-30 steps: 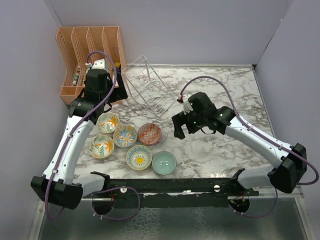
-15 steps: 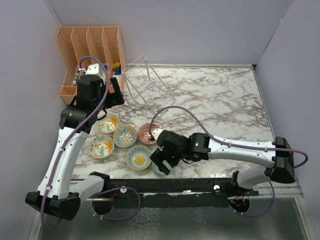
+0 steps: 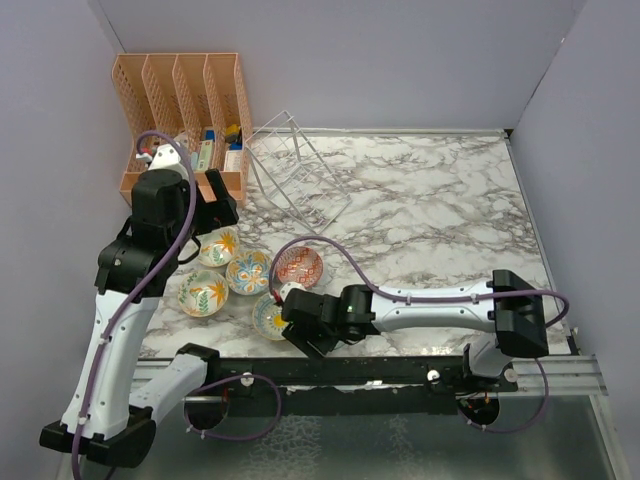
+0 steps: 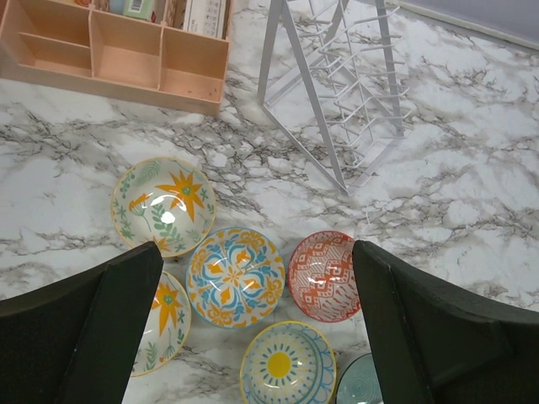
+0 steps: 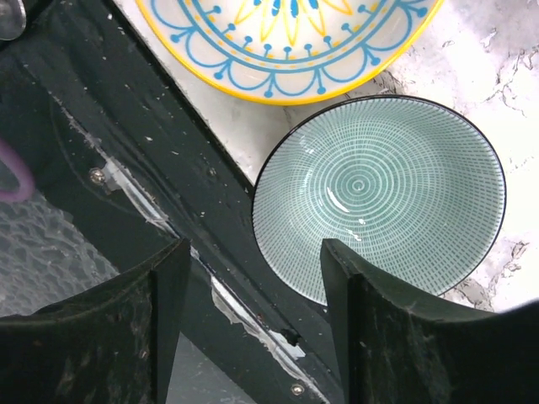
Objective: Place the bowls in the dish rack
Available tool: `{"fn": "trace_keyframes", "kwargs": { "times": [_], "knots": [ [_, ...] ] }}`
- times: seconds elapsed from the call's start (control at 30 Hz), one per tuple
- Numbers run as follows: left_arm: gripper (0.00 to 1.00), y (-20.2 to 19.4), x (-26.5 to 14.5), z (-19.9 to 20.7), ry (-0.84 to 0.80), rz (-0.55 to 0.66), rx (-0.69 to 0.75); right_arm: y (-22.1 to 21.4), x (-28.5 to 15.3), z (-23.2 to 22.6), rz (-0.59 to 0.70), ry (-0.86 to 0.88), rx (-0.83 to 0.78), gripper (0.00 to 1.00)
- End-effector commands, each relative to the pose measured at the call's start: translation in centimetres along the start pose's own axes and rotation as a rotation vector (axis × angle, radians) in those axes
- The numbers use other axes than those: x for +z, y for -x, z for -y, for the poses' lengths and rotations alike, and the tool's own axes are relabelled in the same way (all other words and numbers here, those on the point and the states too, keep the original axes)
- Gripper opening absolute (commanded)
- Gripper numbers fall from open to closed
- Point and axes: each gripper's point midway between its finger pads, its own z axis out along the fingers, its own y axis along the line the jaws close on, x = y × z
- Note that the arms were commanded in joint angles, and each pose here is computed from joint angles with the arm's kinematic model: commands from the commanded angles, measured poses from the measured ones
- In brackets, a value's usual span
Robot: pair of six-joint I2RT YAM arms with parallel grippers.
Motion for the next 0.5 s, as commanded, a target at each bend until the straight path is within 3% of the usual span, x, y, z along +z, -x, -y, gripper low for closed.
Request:
{"fn": "trace_keyframes", "kwargs": {
  "times": [0.0,0.13,0.4,0.47],
  "knots": [
    [0.99,1.4,-1.8,-0.7,0.039,0.050,-0.008,-0.1,1.7,0.7,0.031,-0.039,0.022,0.60],
    [0.99,2.1,-2.4,-0.8,0.039,0.085,-0.020,0.0,2.9,1.2,0.057,-0.069,0.024,0.49],
    [0.99,1.7,-2.2,-1.2,0.057,0.083,-0.030,-0.6,4.1,1.8,0.061,-0.097,0.026,0.40],
    [0.99,1.7,-2.1,-1.0,0.046,0.086,-0.030,-0.7,4.3,2.0,0.059,-0.106,0.028,0.31]
  ]
}}
